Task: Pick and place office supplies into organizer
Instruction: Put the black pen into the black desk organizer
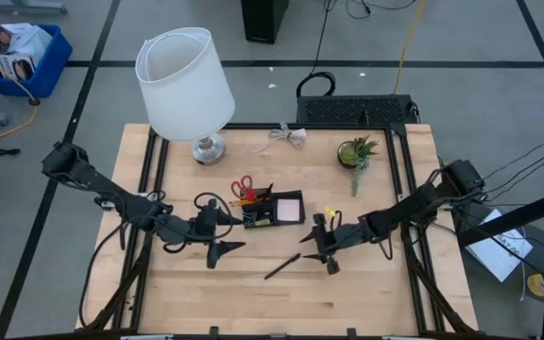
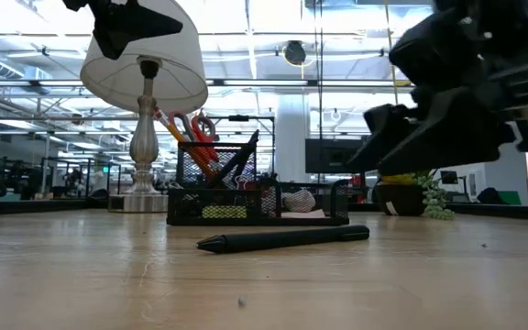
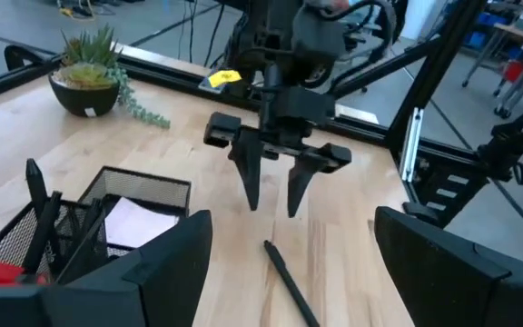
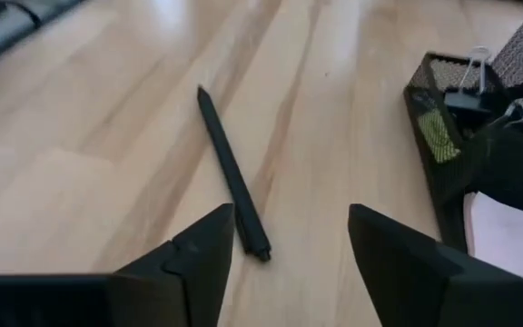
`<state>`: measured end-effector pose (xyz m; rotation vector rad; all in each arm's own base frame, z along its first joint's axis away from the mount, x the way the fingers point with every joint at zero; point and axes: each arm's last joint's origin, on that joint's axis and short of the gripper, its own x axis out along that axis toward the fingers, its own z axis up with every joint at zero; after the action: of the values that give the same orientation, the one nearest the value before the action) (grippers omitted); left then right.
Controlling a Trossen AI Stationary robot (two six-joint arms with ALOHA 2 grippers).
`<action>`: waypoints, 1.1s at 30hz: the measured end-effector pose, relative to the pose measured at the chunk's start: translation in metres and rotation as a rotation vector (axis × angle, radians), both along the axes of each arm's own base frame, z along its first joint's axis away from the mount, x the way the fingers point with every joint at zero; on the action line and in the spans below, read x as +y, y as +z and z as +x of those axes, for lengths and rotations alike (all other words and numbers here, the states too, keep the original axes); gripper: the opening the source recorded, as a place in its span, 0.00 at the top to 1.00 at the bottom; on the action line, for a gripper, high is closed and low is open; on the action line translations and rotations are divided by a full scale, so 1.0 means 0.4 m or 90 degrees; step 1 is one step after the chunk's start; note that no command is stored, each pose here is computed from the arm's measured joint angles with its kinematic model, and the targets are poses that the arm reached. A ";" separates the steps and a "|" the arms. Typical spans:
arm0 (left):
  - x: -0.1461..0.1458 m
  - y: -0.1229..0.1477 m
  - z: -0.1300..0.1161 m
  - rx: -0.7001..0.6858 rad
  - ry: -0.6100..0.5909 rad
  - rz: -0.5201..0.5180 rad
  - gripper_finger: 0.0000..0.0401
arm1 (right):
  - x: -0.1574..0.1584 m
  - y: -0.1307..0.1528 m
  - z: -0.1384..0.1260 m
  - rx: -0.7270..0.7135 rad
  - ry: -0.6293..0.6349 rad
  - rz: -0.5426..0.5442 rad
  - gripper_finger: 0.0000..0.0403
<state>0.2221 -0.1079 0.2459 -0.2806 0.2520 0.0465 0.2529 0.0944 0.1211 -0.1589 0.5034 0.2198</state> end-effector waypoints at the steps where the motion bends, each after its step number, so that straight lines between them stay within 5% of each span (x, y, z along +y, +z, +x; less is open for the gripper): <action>1: 0.000 0.000 0.000 0.000 0.000 0.001 0.23 | -0.002 -0.005 -0.007 -0.015 -0.002 0.011 0.47; 7: 0.000 0.000 0.000 0.000 0.000 0.001 0.21 | -0.012 -0.023 -0.032 -0.065 -0.016 0.065 0.48; 33: 0.000 -0.001 0.000 0.003 -0.003 0.002 0.23 | -0.011 -0.031 -0.014 -0.100 -0.028 0.082 0.49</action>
<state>0.2220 -0.1080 0.2457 -0.2762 0.2568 0.0433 0.2475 0.0901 0.1087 -0.0398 0.3348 0.1947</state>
